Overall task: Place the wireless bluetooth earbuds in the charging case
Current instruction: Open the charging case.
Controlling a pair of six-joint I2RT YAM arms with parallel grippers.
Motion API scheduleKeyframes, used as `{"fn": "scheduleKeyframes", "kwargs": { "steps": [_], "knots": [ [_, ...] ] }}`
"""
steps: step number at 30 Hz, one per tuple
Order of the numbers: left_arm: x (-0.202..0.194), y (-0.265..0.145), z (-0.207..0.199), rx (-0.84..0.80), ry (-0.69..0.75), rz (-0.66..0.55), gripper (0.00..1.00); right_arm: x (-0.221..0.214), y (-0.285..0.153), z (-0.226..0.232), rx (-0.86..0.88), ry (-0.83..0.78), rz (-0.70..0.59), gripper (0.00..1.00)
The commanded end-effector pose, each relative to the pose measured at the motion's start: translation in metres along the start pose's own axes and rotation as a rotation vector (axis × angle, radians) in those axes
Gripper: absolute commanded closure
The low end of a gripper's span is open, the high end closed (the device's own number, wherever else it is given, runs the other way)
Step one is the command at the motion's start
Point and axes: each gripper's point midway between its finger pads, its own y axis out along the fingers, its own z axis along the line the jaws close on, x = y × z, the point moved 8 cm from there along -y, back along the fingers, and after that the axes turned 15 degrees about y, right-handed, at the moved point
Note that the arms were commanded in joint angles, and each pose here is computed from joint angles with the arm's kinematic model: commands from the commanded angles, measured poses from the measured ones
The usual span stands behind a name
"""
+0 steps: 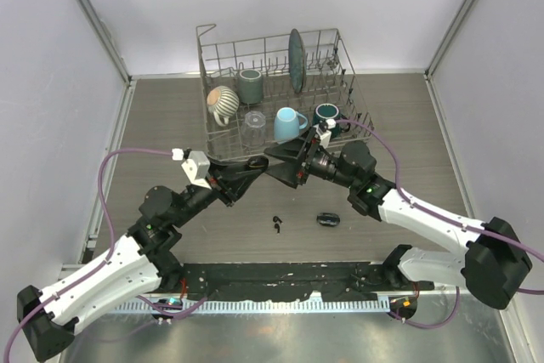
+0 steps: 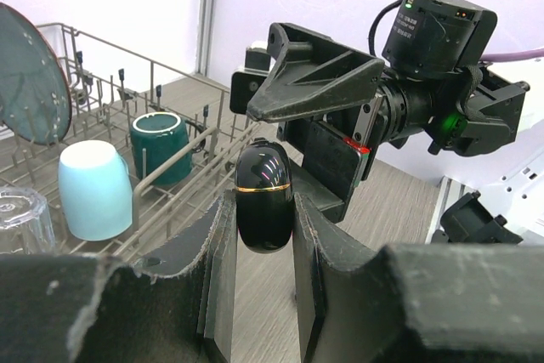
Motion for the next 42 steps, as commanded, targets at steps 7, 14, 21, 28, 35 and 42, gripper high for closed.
{"fn": "scheduleKeyframes", "kwargs": {
  "steps": [7,14,21,28,35,42],
  "knots": [
    [0.013,0.006,0.003,0.006,0.049,-0.073,1.0,-0.019,0.006,0.028,0.115,0.046,0.111,0.28],
    [0.013,0.008,0.001,-0.01,0.046,-0.077,1.0,-0.019,0.007,0.025,0.114,0.072,0.121,0.37],
    [0.01,0.008,0.0,-0.016,0.036,-0.069,1.0,-0.023,0.006,0.026,0.123,0.069,0.149,0.58],
    [0.007,0.009,-0.002,-0.036,0.017,-0.056,0.92,-0.027,0.007,0.027,0.127,0.019,0.173,0.75],
    [0.008,0.011,-0.003,-0.042,0.005,-0.05,0.84,-0.027,0.008,0.025,0.095,-0.019,0.153,0.78],
    [0.007,0.013,-0.003,-0.047,-0.001,-0.036,0.79,-0.026,0.008,0.023,0.08,-0.023,0.147,0.79]
  ]
}}
